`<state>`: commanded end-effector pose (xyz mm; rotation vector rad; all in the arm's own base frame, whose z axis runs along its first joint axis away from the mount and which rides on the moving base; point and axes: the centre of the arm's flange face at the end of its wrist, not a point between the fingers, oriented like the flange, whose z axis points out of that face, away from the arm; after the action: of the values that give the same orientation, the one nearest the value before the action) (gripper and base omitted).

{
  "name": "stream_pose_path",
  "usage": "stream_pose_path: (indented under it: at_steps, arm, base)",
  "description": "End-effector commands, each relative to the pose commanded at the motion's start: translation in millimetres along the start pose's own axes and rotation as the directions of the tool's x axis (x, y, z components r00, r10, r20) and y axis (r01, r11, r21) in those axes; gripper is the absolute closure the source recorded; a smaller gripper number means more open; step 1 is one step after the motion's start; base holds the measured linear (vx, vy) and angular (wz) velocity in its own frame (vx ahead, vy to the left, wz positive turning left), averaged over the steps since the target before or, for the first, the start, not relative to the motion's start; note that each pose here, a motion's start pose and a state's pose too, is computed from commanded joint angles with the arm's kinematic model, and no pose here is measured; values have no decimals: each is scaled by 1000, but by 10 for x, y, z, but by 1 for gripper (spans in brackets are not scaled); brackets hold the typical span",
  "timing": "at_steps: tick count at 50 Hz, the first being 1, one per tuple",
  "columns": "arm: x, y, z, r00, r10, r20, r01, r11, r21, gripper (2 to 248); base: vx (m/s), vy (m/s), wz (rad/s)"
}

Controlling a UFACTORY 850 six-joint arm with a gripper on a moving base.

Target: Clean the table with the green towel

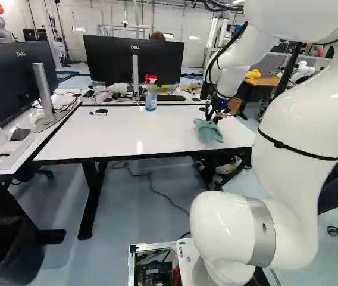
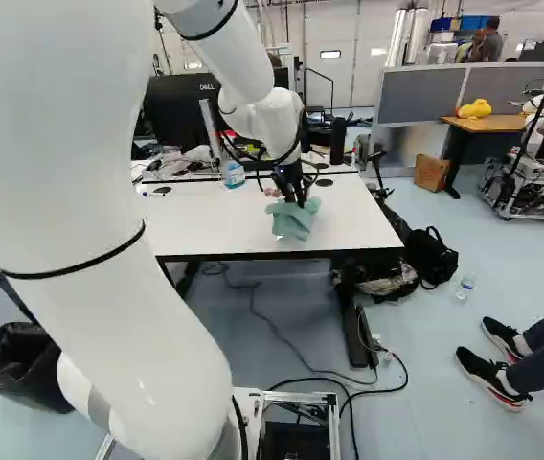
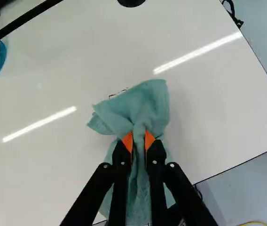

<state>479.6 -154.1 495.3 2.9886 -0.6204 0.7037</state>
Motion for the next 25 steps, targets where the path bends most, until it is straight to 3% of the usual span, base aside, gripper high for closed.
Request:
stream_pose_path:
  at_steps: [25]
  arm:
    - [82,76,33,1000,14,-4,-14,1000,-7,200]
  base:
    - [0,0,0]
